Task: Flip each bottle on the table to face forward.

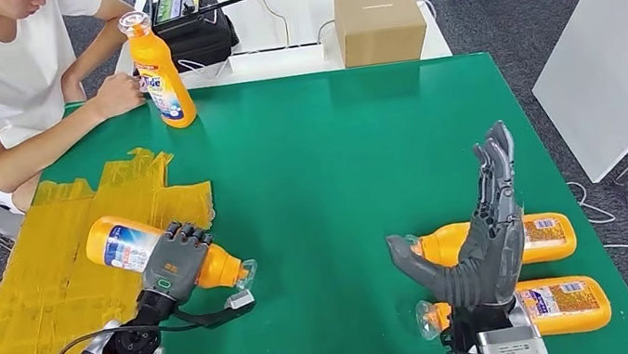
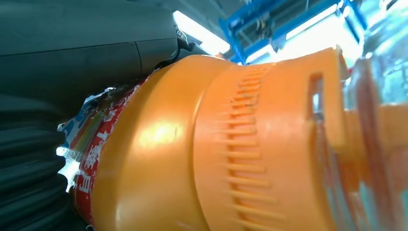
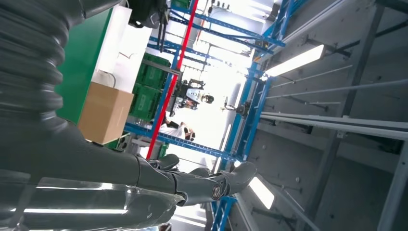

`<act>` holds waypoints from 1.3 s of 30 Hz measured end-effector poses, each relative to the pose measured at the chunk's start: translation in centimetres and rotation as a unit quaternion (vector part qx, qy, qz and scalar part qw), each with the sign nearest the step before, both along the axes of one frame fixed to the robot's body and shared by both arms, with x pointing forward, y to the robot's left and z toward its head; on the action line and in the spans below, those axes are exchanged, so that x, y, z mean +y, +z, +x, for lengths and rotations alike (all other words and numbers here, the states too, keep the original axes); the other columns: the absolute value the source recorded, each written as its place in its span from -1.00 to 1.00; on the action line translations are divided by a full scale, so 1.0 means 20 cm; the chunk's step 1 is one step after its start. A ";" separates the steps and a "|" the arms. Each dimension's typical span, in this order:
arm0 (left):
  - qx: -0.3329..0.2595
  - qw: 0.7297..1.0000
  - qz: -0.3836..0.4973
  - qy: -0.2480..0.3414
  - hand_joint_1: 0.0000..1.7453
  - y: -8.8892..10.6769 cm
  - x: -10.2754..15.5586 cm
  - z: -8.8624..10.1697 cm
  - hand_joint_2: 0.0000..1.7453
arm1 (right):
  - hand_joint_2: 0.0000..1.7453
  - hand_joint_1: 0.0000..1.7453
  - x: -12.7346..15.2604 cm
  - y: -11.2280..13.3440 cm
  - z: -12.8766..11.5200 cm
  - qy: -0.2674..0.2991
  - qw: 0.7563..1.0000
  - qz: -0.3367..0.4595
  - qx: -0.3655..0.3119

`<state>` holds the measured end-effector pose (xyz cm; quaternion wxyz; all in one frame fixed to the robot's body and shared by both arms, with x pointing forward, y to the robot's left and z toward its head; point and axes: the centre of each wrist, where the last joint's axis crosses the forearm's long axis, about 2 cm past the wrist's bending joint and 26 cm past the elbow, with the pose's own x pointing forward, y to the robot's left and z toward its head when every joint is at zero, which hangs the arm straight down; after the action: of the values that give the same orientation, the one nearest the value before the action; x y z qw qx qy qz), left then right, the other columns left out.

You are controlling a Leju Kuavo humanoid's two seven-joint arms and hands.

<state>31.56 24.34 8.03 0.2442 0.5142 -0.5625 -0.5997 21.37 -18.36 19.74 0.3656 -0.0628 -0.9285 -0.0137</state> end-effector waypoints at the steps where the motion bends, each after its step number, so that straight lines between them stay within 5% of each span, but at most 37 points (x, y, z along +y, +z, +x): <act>1: 0.005 1.000 0.001 0.006 1.00 -0.01 0.01 0.00 1.00 | 1.00 -1.00 0.00 0.00 0.00 -0.001 1.000 0.000 0.000; 13: 0.024 0.999 0.000 0.032 1.00 -0.05 0.04 0.02 1.00 | 1.00 -1.00 -0.01 0.00 -0.01 -0.002 1.000 0.000 -0.001; 17: 0.036 0.998 -0.011 0.048 -0.96 -0.05 0.05 0.04 1.00 | 1.00 -1.00 -0.01 0.00 -0.01 -0.002 1.000 -0.002 0.001; 30: -0.020 0.975 -0.129 0.178 -1.00 -0.08 0.11 0.06 1.00 | 1.00 -1.00 0.00 0.00 0.00 -0.005 1.000 -0.019 0.017; 34: -0.016 0.971 -0.140 0.193 -1.00 -0.10 0.11 0.05 -1.00 | 1.00 -1.00 0.00 -0.01 0.00 -0.003 1.000 -0.020 0.021; 39: -0.014 0.968 -0.150 0.199 -1.00 -0.11 0.10 0.05 -1.00 | 1.00 -1.00 0.01 -0.02 0.00 0.002 0.999 -0.020 0.027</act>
<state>32.48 26.39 5.89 0.4250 0.5816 -0.5357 -0.4405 21.46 -18.25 19.41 0.3896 -0.0685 -0.9184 0.0073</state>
